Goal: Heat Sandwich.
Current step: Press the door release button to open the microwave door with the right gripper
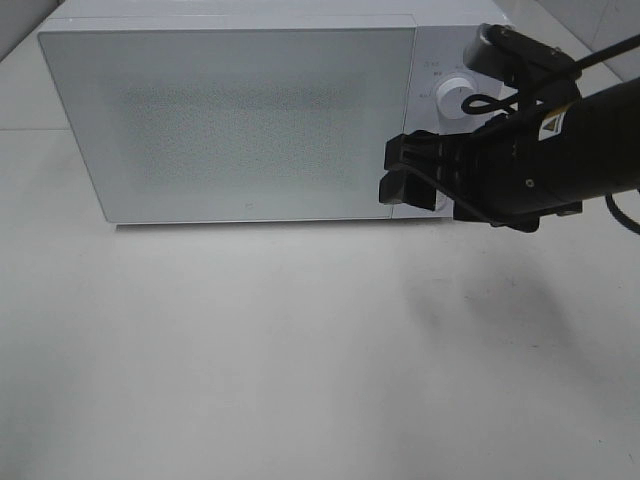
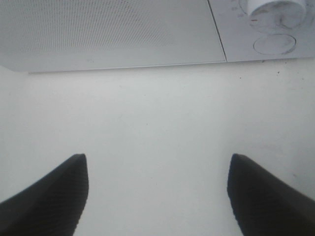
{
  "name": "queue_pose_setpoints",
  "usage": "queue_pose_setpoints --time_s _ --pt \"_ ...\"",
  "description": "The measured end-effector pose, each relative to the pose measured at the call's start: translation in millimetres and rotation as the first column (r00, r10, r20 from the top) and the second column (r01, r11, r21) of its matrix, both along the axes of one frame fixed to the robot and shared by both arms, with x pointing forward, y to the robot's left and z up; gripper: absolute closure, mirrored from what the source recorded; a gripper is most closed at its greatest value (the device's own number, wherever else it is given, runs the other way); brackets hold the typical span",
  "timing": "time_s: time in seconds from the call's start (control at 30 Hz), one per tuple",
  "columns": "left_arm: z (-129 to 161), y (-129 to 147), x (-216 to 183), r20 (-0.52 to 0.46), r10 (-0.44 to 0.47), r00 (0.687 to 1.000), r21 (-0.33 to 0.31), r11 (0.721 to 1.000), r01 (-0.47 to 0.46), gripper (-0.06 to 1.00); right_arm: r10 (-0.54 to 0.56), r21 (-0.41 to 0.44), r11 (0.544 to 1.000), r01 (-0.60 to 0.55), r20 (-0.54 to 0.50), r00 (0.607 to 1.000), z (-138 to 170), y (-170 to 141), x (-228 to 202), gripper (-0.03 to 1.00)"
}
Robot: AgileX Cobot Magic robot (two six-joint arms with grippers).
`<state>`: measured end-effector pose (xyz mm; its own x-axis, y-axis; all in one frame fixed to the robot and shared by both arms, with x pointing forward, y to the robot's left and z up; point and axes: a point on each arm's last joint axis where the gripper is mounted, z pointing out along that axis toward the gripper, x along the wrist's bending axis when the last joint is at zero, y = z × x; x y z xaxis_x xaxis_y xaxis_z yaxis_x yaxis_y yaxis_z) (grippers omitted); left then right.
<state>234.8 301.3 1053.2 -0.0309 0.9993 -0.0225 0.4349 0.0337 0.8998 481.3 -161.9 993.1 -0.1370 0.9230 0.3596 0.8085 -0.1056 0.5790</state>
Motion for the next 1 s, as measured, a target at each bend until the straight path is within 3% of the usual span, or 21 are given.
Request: queue_pose_setpoints --time_s 0.23,0.4,1.0 --pt "0 0 0 0.000 0.000 1.000 0.000 1.000 0.000 -0.05 0.156 -0.192 0.971 -0.143 0.056 0.986 32 -7 -4 0.20" --pt "0 0 0 0.000 0.000 1.000 0.000 1.000 0.000 -0.05 0.192 -0.270 0.948 -0.168 0.063 0.979 51 -20 -19 0.20" --pt "0 0 0 0.000 0.000 1.000 0.000 1.000 0.000 -0.05 0.215 -0.388 0.899 -0.201 -0.009 0.977 89 -59 -79 0.20"
